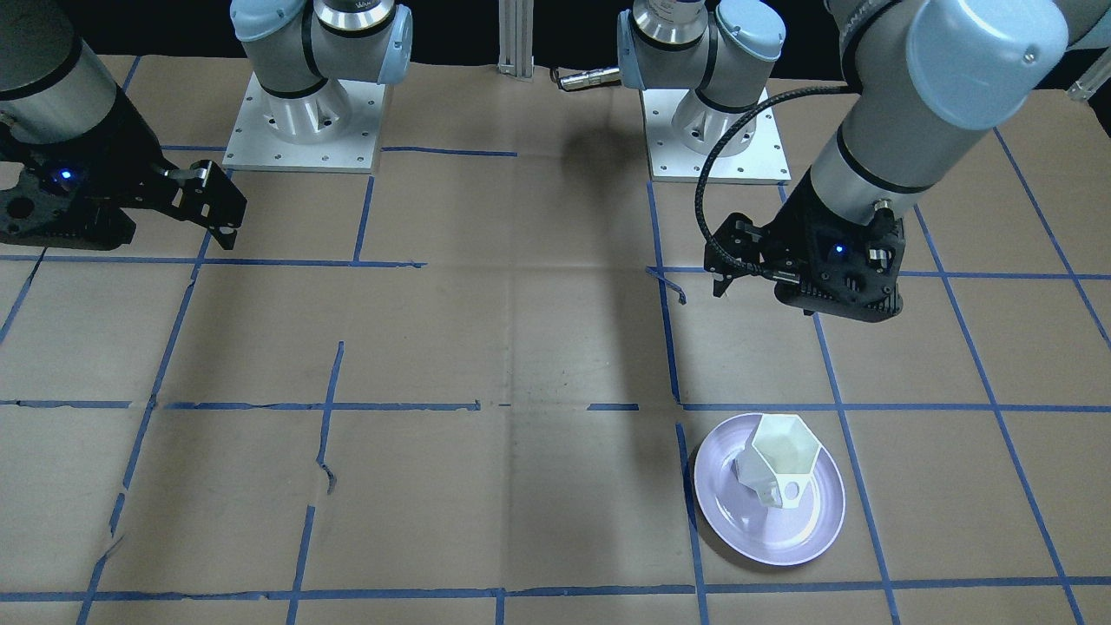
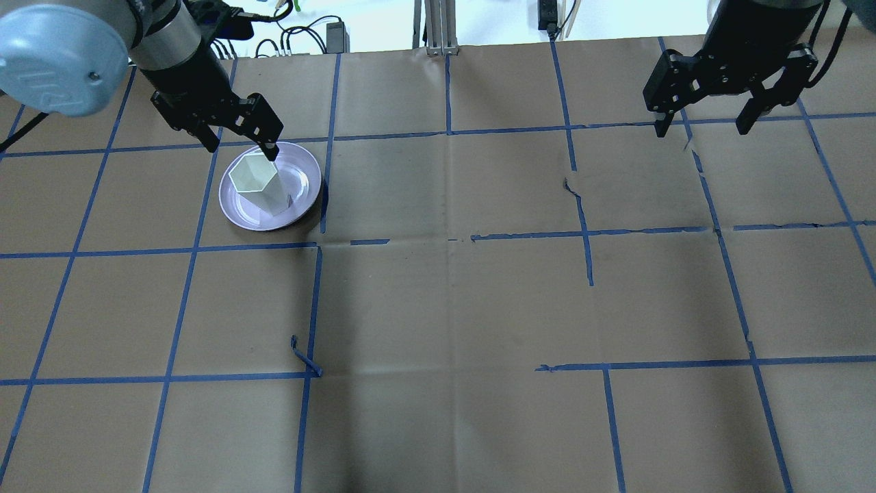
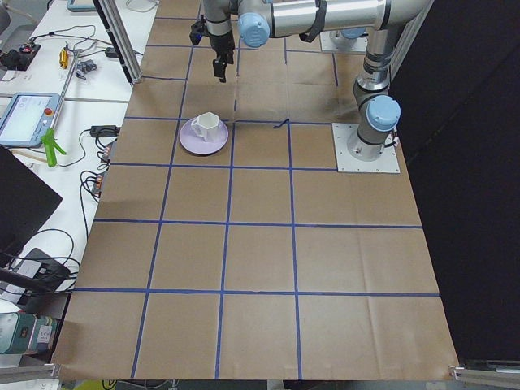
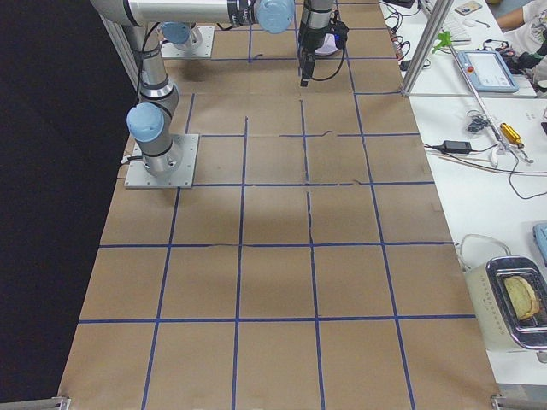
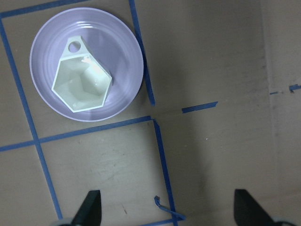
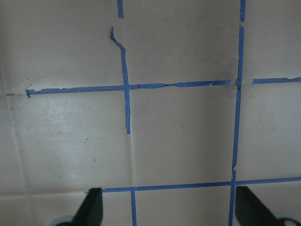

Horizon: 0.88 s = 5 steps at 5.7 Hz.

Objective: Flip cup and place on plate
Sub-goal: 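Open the left gripper and raise it above the mug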

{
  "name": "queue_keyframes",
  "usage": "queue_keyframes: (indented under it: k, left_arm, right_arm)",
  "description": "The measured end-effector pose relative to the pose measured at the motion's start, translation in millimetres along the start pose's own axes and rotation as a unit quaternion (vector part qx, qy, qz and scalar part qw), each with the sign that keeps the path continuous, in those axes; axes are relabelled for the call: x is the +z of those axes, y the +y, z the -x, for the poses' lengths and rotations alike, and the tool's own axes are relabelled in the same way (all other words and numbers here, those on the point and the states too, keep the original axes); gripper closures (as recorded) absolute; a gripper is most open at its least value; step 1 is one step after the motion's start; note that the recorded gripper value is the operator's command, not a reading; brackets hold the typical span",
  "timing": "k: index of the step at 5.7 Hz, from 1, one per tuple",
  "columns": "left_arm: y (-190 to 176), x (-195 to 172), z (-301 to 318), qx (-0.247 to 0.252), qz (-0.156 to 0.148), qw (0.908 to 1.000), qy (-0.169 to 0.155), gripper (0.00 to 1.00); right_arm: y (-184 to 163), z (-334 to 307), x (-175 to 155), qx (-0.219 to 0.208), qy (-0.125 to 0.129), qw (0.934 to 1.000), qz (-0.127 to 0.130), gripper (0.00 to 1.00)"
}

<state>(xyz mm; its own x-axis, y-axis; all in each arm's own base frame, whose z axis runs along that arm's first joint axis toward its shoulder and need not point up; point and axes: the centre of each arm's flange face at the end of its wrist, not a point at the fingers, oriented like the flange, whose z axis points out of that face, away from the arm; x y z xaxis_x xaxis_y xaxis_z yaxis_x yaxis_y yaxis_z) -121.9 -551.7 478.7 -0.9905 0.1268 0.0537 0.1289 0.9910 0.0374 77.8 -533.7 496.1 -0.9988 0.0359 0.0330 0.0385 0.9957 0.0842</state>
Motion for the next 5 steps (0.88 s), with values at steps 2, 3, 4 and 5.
queue_keyframes:
  k: [2, 3, 4, 5]
  left_arm:
    - [34, -26, -15, -0.033, -0.008, 0.9994, -0.002, 0.01]
    - [49, -23, -17, -0.034, -0.005, 0.9994, -0.009, 0.01]
    - [58, -18, -16, -0.034, -0.002, 0.9992, -0.019, 0.01]
    - [60, -15, -16, -0.034, -0.003, 0.9992, -0.021, 0.01]
  right_arm:
    - [0, 0, 0, 0.000, 0.000, 1.0000, 0.000, 0.00]
    - [0, 0, 0, 0.000, 0.000, 1.0000, 0.000, 0.00]
    - [0, 0, 0, 0.000, 0.000, 1.0000, 0.000, 0.00]
    - [0, 0, 0, 0.000, 0.000, 1.0000, 0.000, 0.00]
